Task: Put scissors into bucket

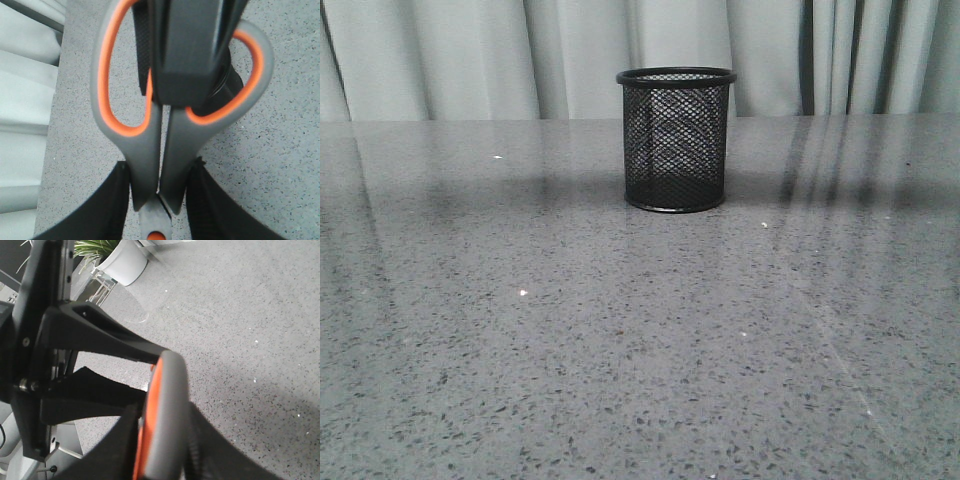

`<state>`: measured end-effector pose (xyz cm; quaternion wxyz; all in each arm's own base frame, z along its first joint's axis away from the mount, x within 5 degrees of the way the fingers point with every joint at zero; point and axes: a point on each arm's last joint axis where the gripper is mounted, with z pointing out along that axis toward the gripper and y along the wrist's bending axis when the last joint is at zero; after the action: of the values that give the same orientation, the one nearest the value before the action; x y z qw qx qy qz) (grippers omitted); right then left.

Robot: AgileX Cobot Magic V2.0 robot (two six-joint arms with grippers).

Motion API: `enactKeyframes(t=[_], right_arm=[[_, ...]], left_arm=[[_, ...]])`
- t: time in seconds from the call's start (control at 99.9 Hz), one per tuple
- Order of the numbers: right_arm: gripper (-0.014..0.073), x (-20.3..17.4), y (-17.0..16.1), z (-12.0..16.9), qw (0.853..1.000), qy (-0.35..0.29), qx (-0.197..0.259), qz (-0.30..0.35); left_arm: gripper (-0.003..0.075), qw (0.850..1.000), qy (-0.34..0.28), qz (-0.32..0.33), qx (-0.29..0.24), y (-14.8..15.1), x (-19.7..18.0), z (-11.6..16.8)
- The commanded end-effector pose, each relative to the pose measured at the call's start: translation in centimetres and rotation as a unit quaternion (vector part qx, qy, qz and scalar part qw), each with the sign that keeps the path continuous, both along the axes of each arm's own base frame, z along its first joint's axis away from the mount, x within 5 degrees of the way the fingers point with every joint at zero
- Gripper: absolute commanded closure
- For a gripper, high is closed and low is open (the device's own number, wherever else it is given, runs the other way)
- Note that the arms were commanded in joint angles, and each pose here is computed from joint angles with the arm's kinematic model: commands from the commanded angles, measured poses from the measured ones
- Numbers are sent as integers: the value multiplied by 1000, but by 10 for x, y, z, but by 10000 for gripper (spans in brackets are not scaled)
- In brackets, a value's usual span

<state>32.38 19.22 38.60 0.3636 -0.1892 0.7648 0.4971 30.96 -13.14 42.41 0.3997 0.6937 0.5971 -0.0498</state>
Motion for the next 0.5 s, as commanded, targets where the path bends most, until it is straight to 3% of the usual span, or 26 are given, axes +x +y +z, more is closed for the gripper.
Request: enactKeyframes(t=[0.0, 0.11, 0.19, 0.41, 0.491], right_arm=[[557, -8, -3, 28, 999, -35, 38, -5], [648, -7, -3, 29, 999, -35, 40, -10], [661, -7, -4, 29, 998, -36, 40, -12], [661, -6, -4, 29, 998, -43, 38, -14], [661, -5, -4, 29, 998, -48, 36, -18]], left_arm=[[601, 998, -43, 3, -47, -2, -15, 29], [601, 998, -42, 2, -48, -2, -15, 29], [577, 998, -39, 0, -56, -3, -15, 30], [324, 997, -31, -1, -73, -5, -16, 31], [306, 996, -31, 5, -80, -4, -19, 36]])
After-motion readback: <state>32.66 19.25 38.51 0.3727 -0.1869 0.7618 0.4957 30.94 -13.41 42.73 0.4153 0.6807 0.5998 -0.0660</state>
